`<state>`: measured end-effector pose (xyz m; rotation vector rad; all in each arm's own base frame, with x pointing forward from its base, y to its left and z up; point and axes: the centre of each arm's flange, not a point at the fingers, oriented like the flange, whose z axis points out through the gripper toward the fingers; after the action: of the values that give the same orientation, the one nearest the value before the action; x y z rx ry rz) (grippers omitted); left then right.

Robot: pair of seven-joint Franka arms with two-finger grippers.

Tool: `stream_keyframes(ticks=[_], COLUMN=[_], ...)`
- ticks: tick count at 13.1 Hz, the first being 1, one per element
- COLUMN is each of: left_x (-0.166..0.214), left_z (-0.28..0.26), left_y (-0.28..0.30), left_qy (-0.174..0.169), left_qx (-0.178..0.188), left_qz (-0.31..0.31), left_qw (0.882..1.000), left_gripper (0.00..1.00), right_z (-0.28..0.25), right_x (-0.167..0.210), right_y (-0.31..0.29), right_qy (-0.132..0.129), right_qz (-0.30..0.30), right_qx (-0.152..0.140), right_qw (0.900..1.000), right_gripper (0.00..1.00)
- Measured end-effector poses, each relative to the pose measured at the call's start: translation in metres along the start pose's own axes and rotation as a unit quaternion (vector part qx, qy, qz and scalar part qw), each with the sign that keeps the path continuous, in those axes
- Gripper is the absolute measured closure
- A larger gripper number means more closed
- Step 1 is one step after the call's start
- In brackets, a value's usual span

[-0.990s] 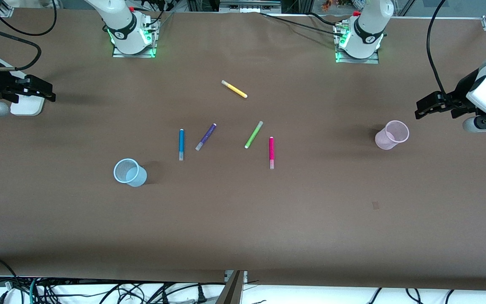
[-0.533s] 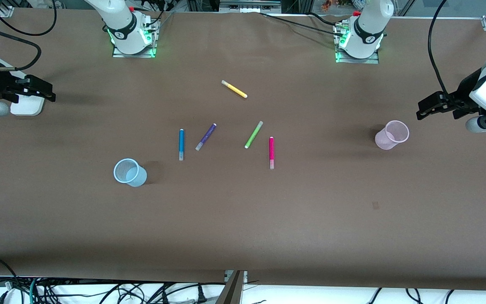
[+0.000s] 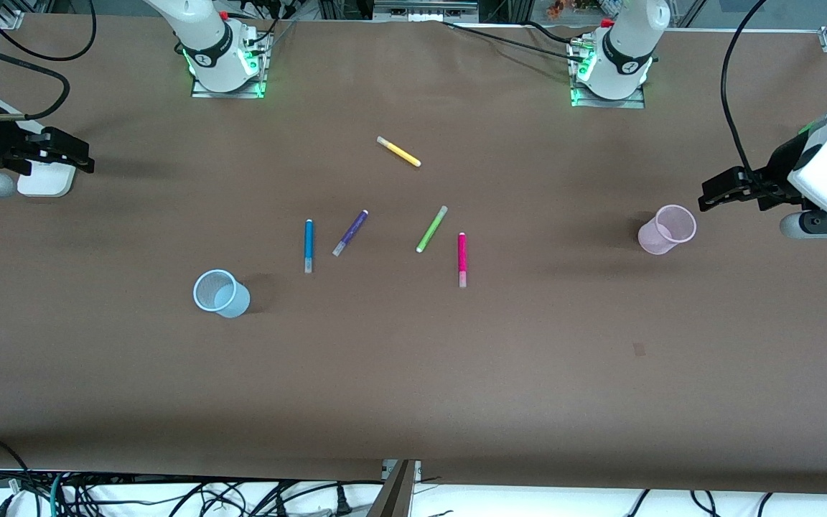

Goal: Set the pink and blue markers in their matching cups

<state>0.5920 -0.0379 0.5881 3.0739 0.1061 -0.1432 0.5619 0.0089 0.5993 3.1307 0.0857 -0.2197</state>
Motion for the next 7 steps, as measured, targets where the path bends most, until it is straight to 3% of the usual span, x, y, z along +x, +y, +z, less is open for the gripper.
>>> stream_keyframes(ticks=[7], left_x=[0.000], left_z=[0.000], left_y=[0.000], left_qy=[0.000], left_qx=[0.000], left_qz=[0.000], left_qw=[1.000], left_gripper=[0.00], right_z=[0.010], right_x=[0.007], right_y=[-0.008], right_qy=[-0.010], right_qz=[-0.007], right_qx=[-0.001], right_qw=[1.000], right_gripper=[0.00])
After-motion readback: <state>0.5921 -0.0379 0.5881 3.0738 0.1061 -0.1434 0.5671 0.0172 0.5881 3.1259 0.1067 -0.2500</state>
